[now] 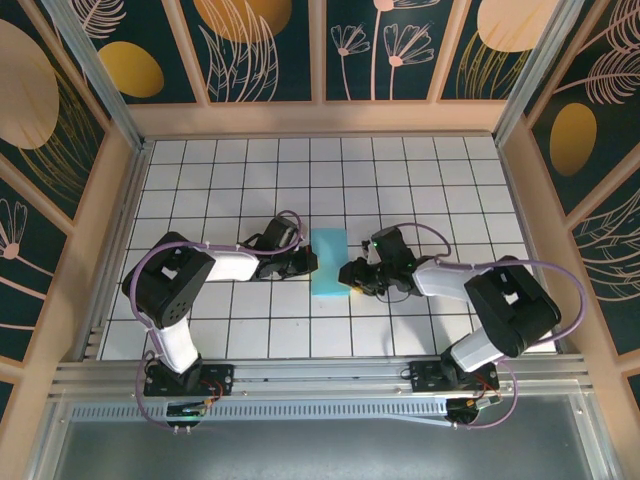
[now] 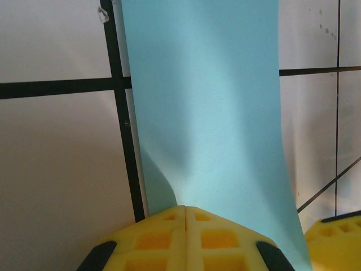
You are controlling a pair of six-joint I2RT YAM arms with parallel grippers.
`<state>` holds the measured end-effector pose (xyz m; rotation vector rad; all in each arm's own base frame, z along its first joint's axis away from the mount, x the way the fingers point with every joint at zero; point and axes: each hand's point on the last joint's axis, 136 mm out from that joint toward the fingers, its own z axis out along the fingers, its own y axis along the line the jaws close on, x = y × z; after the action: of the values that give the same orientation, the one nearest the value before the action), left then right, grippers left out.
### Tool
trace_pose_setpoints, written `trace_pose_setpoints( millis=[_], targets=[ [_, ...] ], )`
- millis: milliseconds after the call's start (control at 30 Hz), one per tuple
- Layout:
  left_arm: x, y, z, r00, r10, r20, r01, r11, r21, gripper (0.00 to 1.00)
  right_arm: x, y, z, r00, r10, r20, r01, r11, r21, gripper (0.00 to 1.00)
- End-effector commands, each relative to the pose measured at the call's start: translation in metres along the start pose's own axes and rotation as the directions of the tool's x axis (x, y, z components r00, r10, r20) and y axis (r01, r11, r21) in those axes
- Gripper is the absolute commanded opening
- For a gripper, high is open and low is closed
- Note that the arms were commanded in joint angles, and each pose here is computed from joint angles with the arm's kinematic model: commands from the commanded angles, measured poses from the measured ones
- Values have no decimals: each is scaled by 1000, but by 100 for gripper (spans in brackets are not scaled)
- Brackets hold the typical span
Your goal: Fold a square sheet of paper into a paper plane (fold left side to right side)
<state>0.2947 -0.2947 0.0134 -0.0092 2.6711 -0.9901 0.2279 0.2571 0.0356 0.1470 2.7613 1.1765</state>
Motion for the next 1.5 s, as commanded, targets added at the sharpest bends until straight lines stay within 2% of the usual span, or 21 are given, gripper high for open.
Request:
trace_pose_setpoints(
  millis=[0, 567, 933, 1133, 1267, 1467],
  targets=[
    [16, 23, 3, 999, -5, -39, 2, 996, -84, 0, -19, 15, 1, 999, -38, 25, 40, 998, -43, 39],
    [17, 21, 2, 999, -4, -39, 1, 997, -72, 0, -56, 8, 11, 998, -57, 29, 59, 997, -54, 33],
    [9, 11, -4, 1000, 8, -11, -8, 999, -49, 0, -64, 2, 17, 998, -56, 29, 57, 998, -42, 22],
    [-4, -7, -18, 998, 42, 39, -41, 999, -14, 7, -61, 1, 15, 998, -52, 27, 53, 997, -47, 12],
    [-11, -28, -44, 990, 91, 106, -97, 994, 47, 10, -57, 3, 12, 999, -43, 23, 44, 998, -52, 4],
    [5, -42, -67, 976, 171, 132, -183, 979, 85, 20, -51, 7, 9, 1000, -9, 6, 10, 997, -78, 0]
  ],
)
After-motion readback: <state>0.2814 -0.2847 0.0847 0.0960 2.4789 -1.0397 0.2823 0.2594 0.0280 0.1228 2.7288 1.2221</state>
